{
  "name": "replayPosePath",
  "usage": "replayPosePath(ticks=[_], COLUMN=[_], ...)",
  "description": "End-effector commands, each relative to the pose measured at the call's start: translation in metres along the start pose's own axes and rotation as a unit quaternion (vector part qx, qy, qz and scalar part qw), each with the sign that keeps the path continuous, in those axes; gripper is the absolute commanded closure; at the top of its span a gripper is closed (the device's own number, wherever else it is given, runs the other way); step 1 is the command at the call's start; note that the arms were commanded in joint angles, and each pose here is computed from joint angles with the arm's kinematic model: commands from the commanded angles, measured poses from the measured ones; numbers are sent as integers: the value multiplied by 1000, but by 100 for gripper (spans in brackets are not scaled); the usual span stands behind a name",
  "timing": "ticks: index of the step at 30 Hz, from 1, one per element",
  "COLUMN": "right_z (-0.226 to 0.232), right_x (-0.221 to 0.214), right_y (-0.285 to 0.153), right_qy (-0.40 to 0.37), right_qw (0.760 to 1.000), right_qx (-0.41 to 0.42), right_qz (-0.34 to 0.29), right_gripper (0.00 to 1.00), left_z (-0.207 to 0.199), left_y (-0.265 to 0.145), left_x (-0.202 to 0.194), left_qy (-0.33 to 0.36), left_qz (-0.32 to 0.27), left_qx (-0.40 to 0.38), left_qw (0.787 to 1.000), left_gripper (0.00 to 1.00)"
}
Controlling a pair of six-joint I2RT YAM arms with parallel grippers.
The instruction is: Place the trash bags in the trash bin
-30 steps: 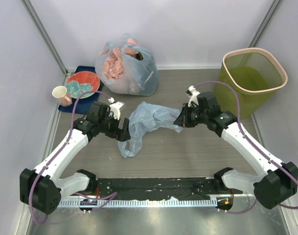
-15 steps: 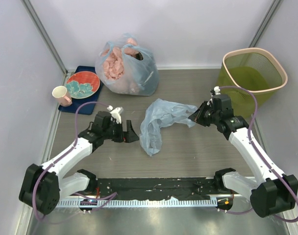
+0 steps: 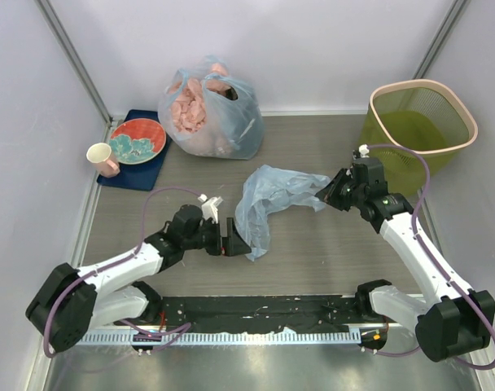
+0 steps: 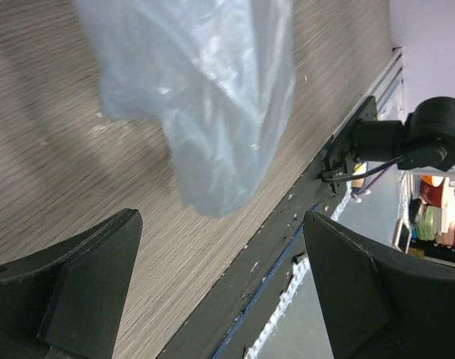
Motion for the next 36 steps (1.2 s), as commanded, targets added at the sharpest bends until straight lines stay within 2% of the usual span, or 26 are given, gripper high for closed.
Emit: replayPosePath(ticks=[1, 4, 5, 7, 8, 13, 14, 16, 17, 18, 19, 20, 21, 22, 23, 24, 25, 26, 27, 29, 30, 31, 32, 33, 34, 36], right_z=[1, 1, 0, -2, -3, -8, -4, 4, 10, 20, 44, 55, 70, 113, 130, 161, 170, 176, 170, 150, 113, 84, 55, 15, -7, -31], right_x=[6, 5, 5, 3, 3, -3, -6, 3, 12, 28, 65, 89, 113, 163, 184, 205, 208, 201, 195, 163, 115, 87, 53, -9, -25, -52], right_y=[0, -1, -2, -5, -7, -24, -28, -40, -44, -47, -68, -58, -69, -119, -129, -186, -206, -241, -231, -206, -151, -120, -92, -58, -49, -50], right_qy=[7, -1, -4, -22, -28, -143, -164, -239, -261, -289, -329, -339, -350, -372, -381, -409, -427, -438, -436, -467, -467, -480, -513, -550, -571, -583], right_qw=[1000, 1000, 1000, 1000, 999, 990, 986, 969, 962, 952, 933, 929, 922, 893, 881, 837, 814, 786, 786, 797, 843, 858, 850, 819, 800, 768], right_qx=[-5, -4, -4, -7, -9, 8, 31, 64, 76, 88, 97, 90, 91, 114, 125, 161, 180, 194, 197, 200, 187, 147, 118, 97, 50, 50], right_qz=[-19, -19, -18, -16, -17, -8, 1, -13, -25, -51, -113, -115, -135, -226, -249, -325, -351, -391, -391, -327, -189, -108, -21, 129, 177, 259], right_gripper=[99, 99, 99, 99, 99, 99, 99, 99, 99, 99, 99, 99, 99, 99, 99, 99, 99, 99, 99, 99, 99, 99, 99, 99, 99, 99], left_z=[-20, -17, -19, -12, -17, -32, -43, -46, -70, -74, -82, -140, -158, -190, -252, -281, -315, -313, -323, -274, -233, -179, -144, -107, -75, -44], left_y=[16, 31, 32, 32, 27, -15, -26, -40, -50, -47, -53, -79, -85, -105, -155, -187, -221, -222, -232, -190, -155, -109, -86, -73, -62, -57], left_x=[9, 15, 24, 31, 45, 81, 94, 98, 116, 129, 138, 180, 205, 224, 246, 248, 249, 244, 231, 194, 168, 146, 124, 95, 73, 44], left_qy=[4, -3, -5, -11, -11, 40, 87, 111, 166, 189, 203, 265, 320, 352, 403, 445, 485, 493, 524, 544, 540, 525, 527, 500, 477, 401], left_qz=[-41, -59, -73, -76, -91, -121, -127, -107, -112, -96, -79, -135, -150, -192, -285, -334, -405, -420, -441, -333, -229, -122, -34, 68, 159, 285], left_qx=[-40, -14, -2, 27, 28, 45, 29, 57, 37, 47, 60, 24, 33, 22, -17, -42, -82, -94, -139, -142, -94, -42, 0, 52, 65, 85], left_qw=[998, 998, 997, 997, 995, 991, 988, 986, 979, 976, 974, 955, 935, 916, 870, 830, 771, 756, 716, 757, 805, 841, 849, 862, 862, 866], left_gripper=[7, 15, 27, 40, 53, 96, 100, 100, 100, 100, 100, 100, 100, 100, 100, 100, 100, 100, 100, 100, 100, 100, 100, 100, 100, 100])
Point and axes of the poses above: each gripper's point midway between its finger pads, its own y axis out along the fingers, its own z axis along the line the jaws close on, x = y × z, the point moved 7 cm from there along -y, back along the fingers, and after that the axes turned 8 degrees about -y, right-handed, at the moved point
